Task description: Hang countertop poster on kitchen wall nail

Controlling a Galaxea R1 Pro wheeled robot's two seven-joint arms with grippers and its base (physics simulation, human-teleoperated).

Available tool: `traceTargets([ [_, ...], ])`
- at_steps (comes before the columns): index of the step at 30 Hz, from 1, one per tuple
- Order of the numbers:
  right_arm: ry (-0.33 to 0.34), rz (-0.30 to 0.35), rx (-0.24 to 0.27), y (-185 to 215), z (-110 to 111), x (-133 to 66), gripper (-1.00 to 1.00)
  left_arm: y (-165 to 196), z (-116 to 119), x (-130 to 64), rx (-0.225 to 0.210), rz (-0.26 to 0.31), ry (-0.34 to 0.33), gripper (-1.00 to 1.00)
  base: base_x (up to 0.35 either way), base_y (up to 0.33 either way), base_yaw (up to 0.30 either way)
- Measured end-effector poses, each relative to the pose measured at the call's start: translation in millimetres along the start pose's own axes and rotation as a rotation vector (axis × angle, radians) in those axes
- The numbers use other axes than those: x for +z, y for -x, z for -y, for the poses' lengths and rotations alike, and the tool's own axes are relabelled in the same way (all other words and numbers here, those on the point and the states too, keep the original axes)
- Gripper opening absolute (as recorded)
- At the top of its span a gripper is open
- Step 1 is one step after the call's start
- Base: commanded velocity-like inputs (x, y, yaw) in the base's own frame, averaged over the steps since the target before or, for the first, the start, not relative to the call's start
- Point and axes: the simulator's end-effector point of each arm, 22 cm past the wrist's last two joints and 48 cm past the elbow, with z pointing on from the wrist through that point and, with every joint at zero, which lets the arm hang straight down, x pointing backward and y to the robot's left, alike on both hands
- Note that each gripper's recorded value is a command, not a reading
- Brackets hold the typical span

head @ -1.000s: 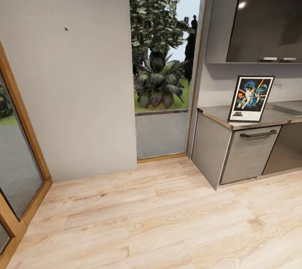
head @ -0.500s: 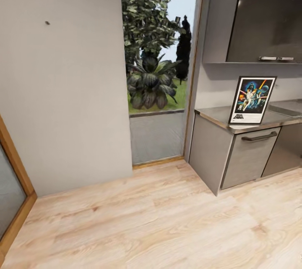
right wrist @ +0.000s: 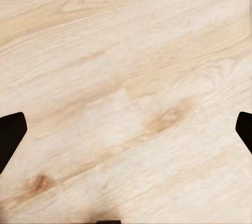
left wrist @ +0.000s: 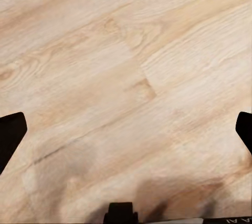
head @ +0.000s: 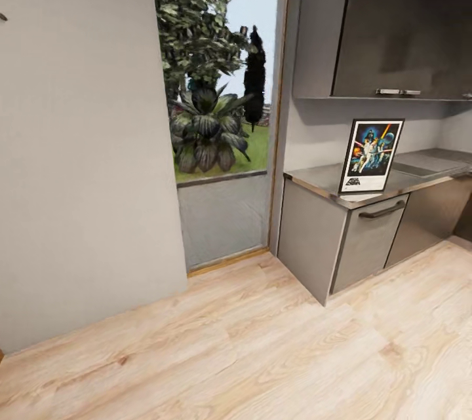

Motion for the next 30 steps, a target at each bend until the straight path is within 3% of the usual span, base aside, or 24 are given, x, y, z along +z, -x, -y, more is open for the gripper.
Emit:
traceTargets([
  [5, 0.001, 0.0, 0.001, 0.1, -0.7, 0.0, 1.0, 0.0, 0.0, 0.0, 0.0, 0.0, 0.0, 1.0, 0.275, 0.24, -0.229],
  [17, 0.001, 0.0, 0.002, 0.5, -1.1, 0.1, 1.0, -0.3, -0.2, -0.1, 0.0, -0.001, 0.001, 1.0, 0.307, 0.158, -0.049],
  [30, 0.001, 0.0, 0.002, 0.5, -1.0, 0.1, 1.0, 0.3, -0.2, 0.0, 0.0, 0.001, 0.001, 1.0, 0.337, 0.006, -0.296],
])
